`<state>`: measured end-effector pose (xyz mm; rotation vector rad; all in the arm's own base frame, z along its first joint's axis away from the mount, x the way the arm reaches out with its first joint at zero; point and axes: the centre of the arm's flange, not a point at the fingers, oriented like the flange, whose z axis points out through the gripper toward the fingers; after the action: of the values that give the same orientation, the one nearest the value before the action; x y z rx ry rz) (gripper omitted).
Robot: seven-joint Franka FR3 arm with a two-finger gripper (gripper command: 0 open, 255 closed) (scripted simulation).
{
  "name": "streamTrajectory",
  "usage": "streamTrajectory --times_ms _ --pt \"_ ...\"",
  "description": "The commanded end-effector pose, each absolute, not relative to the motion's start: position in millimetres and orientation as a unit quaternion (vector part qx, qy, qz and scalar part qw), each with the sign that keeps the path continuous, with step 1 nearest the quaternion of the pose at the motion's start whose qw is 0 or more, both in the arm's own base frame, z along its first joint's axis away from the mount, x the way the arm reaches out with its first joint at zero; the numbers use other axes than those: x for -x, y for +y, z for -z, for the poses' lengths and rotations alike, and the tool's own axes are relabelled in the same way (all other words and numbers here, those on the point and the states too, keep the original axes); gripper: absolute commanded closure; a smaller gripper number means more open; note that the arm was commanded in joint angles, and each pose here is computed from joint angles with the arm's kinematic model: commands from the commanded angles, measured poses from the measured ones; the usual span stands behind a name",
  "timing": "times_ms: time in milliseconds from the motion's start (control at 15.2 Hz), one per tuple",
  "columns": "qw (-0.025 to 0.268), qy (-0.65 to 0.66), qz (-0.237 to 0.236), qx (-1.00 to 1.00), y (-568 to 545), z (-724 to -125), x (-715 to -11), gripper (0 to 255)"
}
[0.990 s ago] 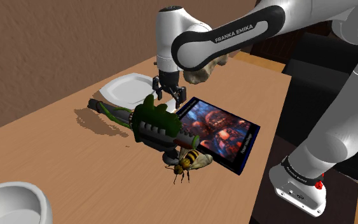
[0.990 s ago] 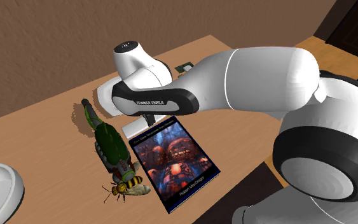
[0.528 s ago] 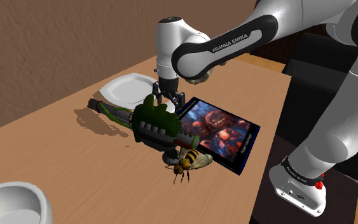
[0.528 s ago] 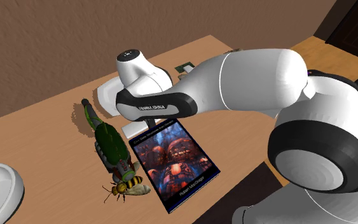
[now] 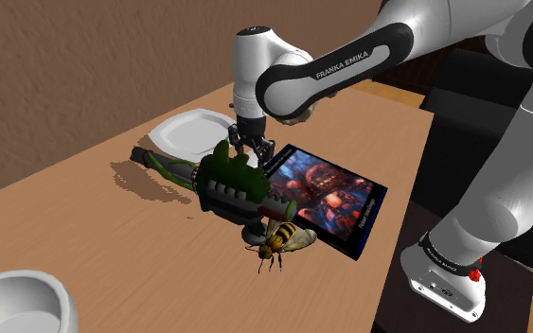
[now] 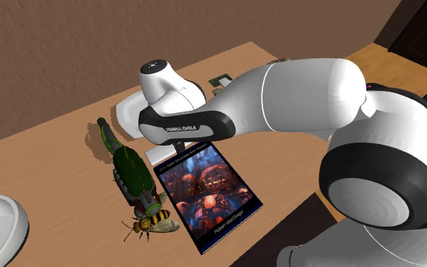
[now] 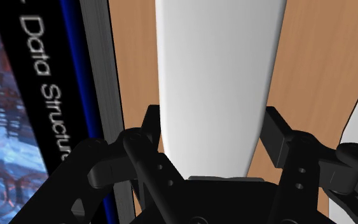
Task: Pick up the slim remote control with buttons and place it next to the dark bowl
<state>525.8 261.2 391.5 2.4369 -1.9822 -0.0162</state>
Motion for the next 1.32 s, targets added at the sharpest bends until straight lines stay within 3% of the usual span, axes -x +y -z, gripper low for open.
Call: streamTrajectory --times_ms 0,396,1254 --pt "0.001 -0.631 0.005 -0.776 261 -391 -526 255" --pt "0.001 -0.631 0.006 -0.776 262 -391 -526 255" --pt "0.001 -0.631 0.006 -0.776 262 -460 -526 255"
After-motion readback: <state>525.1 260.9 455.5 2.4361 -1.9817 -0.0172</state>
